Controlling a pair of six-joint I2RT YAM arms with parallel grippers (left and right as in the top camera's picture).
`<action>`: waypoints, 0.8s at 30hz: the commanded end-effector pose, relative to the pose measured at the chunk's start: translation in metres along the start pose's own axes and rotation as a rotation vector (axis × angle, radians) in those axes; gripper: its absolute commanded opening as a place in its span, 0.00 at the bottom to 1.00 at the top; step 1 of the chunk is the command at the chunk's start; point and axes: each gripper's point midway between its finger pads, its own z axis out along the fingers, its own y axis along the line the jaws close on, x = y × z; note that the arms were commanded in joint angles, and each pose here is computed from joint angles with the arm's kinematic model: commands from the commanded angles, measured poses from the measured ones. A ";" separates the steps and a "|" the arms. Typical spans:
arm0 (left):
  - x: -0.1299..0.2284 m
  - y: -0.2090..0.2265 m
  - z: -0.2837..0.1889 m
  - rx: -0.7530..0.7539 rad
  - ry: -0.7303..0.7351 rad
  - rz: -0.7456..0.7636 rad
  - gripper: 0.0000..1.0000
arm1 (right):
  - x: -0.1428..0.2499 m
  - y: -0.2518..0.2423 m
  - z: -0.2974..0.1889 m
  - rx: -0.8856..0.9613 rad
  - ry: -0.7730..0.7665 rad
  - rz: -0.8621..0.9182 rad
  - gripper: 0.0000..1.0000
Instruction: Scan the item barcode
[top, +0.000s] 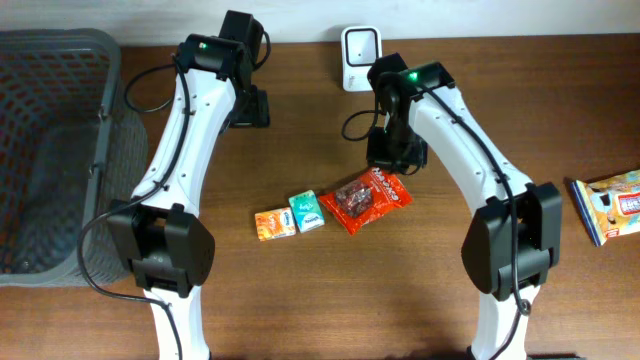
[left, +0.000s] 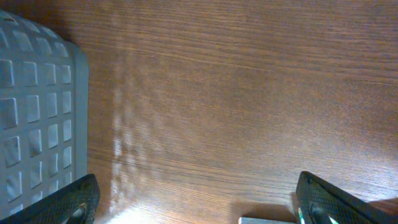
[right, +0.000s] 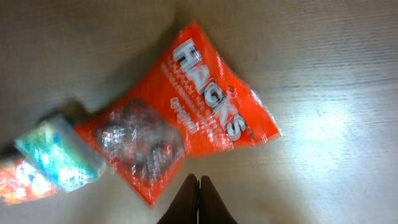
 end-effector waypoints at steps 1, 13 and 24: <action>-0.004 0.006 -0.011 0.001 -0.028 -0.016 0.99 | 0.013 -0.010 0.044 0.053 0.044 0.075 0.04; -0.004 0.006 -0.011 0.000 -0.028 -0.016 0.99 | 0.031 -0.029 0.016 0.032 0.139 -0.038 0.04; -0.004 0.006 -0.011 0.001 -0.028 -0.016 0.99 | 0.057 -0.019 0.093 0.142 0.093 -0.014 0.04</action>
